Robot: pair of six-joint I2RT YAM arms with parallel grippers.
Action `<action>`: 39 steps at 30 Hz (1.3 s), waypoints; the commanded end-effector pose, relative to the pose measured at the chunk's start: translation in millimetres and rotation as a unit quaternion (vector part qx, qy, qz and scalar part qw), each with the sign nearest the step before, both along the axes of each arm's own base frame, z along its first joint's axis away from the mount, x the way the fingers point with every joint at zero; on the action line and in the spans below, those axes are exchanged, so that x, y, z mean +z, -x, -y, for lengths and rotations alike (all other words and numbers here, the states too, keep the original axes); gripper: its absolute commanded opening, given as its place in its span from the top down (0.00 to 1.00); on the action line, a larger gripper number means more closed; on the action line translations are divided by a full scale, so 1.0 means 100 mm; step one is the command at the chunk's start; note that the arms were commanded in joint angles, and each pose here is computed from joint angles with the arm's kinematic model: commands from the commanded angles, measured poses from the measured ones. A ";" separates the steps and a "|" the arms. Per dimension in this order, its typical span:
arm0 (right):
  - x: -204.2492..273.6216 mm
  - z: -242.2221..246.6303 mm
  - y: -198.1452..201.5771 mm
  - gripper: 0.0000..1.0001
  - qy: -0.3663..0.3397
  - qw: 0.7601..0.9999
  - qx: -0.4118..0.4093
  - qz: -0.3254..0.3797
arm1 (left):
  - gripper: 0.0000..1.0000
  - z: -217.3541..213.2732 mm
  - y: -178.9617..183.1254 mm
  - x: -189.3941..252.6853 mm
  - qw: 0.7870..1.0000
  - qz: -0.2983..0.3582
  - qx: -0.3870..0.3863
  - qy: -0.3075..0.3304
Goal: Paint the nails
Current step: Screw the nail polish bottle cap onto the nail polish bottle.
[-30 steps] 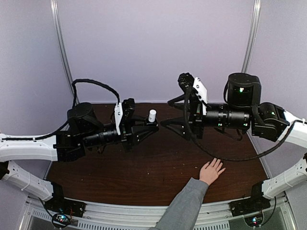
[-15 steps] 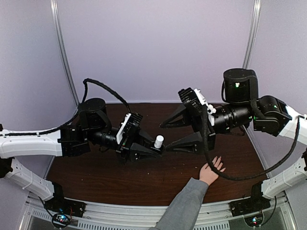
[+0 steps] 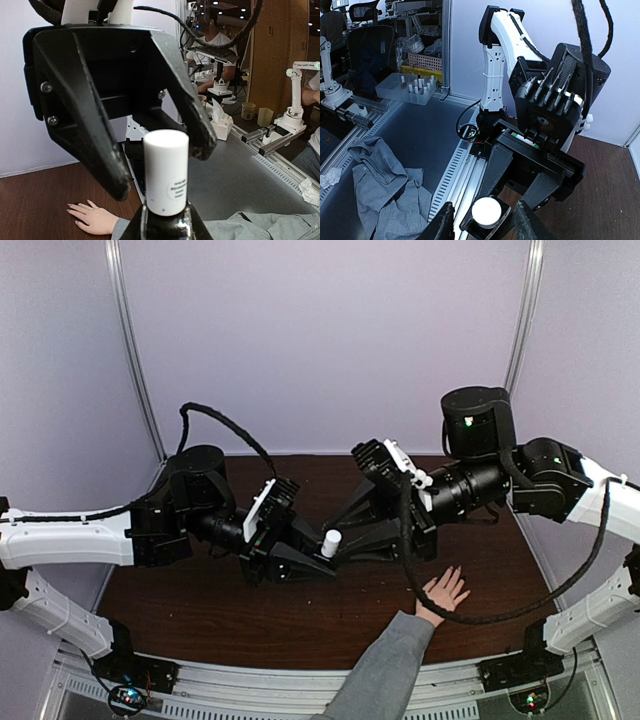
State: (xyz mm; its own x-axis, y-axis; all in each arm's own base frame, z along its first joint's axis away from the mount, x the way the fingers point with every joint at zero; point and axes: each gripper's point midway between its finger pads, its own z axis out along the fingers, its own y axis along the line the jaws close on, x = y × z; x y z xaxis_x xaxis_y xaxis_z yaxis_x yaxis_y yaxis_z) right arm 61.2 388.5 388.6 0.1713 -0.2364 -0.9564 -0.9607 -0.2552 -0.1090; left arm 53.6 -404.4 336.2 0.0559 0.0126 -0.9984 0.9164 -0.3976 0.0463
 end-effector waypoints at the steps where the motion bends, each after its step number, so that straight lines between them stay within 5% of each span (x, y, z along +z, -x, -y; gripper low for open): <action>1: 0.09 -0.01 0.05 0.60 -0.009 1.000 0.011 0.004 | 1.00 0.01 0.02 0.23 0.999 0.007 -0.014 0.036; 12: 0.05 -0.01 -0.02 0.82 -0.003 1.000 -0.009 0.006 | 1.00 0.02 -0.07 0.25 0.999 0.007 0.018 0.042; 22: 0.02 -0.03 -0.29 0.99 -0.007 0.996 -0.091 0.017 | 1.00 -0.03 -0.48 0.35 0.984 0.026 0.163 0.071; 32: -0.03 -0.14 -0.71 1.00 -0.021 0.978 -0.205 -0.002 | 1.00 -0.16 -0.86 0.51 0.951 0.033 0.287 0.110; 39: -0.08 -0.20 -1.08 1.00 -0.034 0.950 -0.309 -0.017 | 1.00 -0.24 -1.31 0.49 0.905 0.037 0.408 0.111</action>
State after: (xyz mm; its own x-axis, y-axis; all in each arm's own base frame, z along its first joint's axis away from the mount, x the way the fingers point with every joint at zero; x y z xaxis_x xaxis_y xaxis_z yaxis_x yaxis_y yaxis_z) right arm 144.1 402.6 395.7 0.0502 -0.2125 -0.9759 -0.9708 0.2189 -0.0977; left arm 147.9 -396.1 350.9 0.1217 -0.0320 -0.9921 0.9711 0.2108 0.1123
